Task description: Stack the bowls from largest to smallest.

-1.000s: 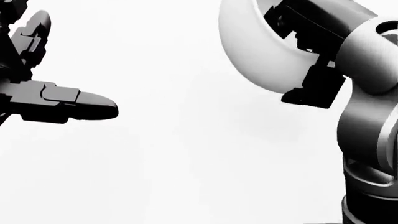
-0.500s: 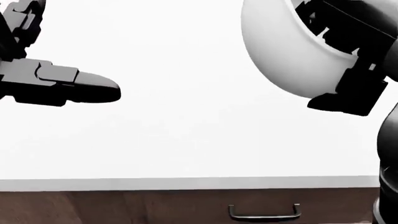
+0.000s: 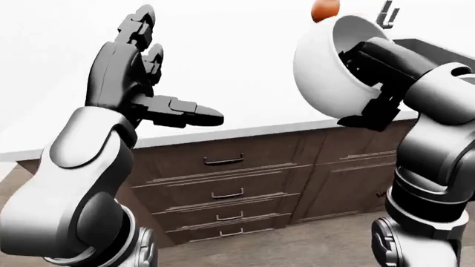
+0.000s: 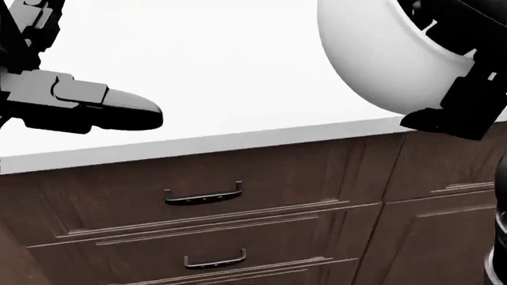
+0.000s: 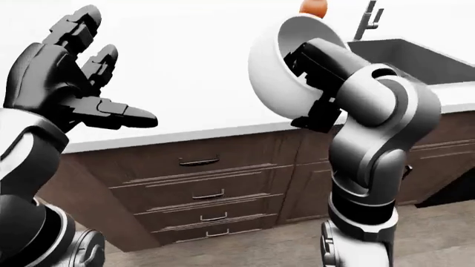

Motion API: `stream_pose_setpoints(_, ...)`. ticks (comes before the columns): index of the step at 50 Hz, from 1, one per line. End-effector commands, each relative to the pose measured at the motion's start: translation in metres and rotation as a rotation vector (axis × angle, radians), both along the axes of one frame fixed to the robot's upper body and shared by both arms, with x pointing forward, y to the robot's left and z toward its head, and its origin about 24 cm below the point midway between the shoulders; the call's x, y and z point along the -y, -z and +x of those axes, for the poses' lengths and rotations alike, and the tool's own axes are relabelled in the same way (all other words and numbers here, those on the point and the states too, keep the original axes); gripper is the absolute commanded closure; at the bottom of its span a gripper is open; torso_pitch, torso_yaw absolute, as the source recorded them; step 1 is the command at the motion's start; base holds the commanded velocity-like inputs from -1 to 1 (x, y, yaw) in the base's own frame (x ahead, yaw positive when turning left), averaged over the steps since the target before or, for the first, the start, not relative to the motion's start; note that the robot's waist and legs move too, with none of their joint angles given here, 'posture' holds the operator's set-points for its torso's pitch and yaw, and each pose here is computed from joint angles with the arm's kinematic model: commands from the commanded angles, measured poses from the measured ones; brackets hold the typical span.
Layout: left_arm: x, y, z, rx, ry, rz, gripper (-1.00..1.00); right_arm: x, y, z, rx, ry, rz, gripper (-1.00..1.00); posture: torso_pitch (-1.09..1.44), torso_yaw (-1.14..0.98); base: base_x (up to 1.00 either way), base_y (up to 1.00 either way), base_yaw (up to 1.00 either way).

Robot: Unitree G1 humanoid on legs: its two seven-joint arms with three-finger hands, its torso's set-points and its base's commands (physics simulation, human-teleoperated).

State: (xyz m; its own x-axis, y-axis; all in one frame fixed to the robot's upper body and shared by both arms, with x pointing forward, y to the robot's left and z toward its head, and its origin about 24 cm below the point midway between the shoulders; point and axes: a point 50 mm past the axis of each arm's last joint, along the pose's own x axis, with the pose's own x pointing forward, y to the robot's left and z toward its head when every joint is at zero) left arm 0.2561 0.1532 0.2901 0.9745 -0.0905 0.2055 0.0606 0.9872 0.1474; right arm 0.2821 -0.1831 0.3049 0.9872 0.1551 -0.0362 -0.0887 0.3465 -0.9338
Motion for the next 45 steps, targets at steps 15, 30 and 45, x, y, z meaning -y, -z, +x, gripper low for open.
stream_pose_setpoints(15,0.002,-0.009,-0.004,0.046,0.002,0.002,-1.00,0.006,-0.011,-0.004,0.057,0.020,0.003,1.00,0.00,0.00,0.40,-0.97,0.00)
stream_pose_setpoints(30,0.003,-0.010,-0.006,0.052,0.006,0.001,-1.00,0.010,-0.013,-0.006,0.067,0.024,0.031,1.00,0.00,0.00,0.46,-0.94,0.00)
stream_pose_setpoints(45,0.005,-0.011,-0.005,0.051,0.011,0.005,-1.00,0.016,-0.019,-0.007,0.089,0.047,0.062,1.00,0.00,0.00,0.25,-1.00,0.00)
